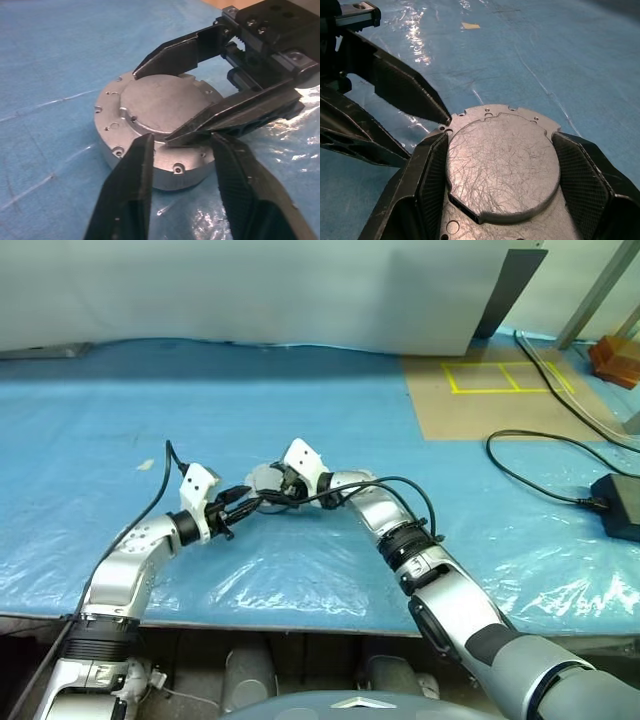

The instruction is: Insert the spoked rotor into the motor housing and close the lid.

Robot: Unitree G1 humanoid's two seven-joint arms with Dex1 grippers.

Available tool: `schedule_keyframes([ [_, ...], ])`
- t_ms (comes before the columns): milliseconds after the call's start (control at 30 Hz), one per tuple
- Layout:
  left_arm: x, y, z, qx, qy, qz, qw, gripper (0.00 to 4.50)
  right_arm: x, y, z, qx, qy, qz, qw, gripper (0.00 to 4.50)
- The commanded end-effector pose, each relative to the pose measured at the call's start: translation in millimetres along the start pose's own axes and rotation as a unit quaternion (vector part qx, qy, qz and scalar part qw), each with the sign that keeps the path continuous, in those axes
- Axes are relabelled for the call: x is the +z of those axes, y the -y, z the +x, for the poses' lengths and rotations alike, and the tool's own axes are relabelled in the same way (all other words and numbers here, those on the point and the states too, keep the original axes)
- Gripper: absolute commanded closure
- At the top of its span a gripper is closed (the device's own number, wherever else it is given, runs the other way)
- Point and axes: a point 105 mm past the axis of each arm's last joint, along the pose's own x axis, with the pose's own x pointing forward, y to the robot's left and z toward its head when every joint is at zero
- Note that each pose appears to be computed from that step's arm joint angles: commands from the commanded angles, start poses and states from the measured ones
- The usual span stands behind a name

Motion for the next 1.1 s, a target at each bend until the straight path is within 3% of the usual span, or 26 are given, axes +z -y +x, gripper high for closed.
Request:
schedule_keyframes([
  [33, -12, -23, -4, 0.066, -0.017, -0.013, 0.998, 3.82, -52, -23, -3, 0.035, -0.083, 0.041, 0.995, 1.57],
  [100, -6, -25, -6, 0.067, 0.003, -0.027, 0.997, 4.41, -52, -24, -3, 0.037, -0.084, 0.041, 0.995, 1.57],
  [367, 7, -28, -13, 0.055, 0.023, -0.033, 0.998, 4.41, -52, -25, -4, 0.042, -0.085, 0.039, 0.995, 1.57],
  [533, 3, -16, -3, 0.034, 0.017, -0.028, 0.999, 4.41, -52, -27, -4, 0.045, -0.084, 0.037, 0.995, 1.57],
  [867, -4, -23, 6, 0.050, 0.005, -0.016, 0.999, 4.41, -52, -39, -6, 0.074, -0.078, 0.053, 0.993, 1.57],
  [1100, 13, -15, 10, 0.023, 0.046, -0.040, 0.998, 4.41, -51, -38, -6, 0.067, -0.080, 0.049, 0.993, 1.57],
])
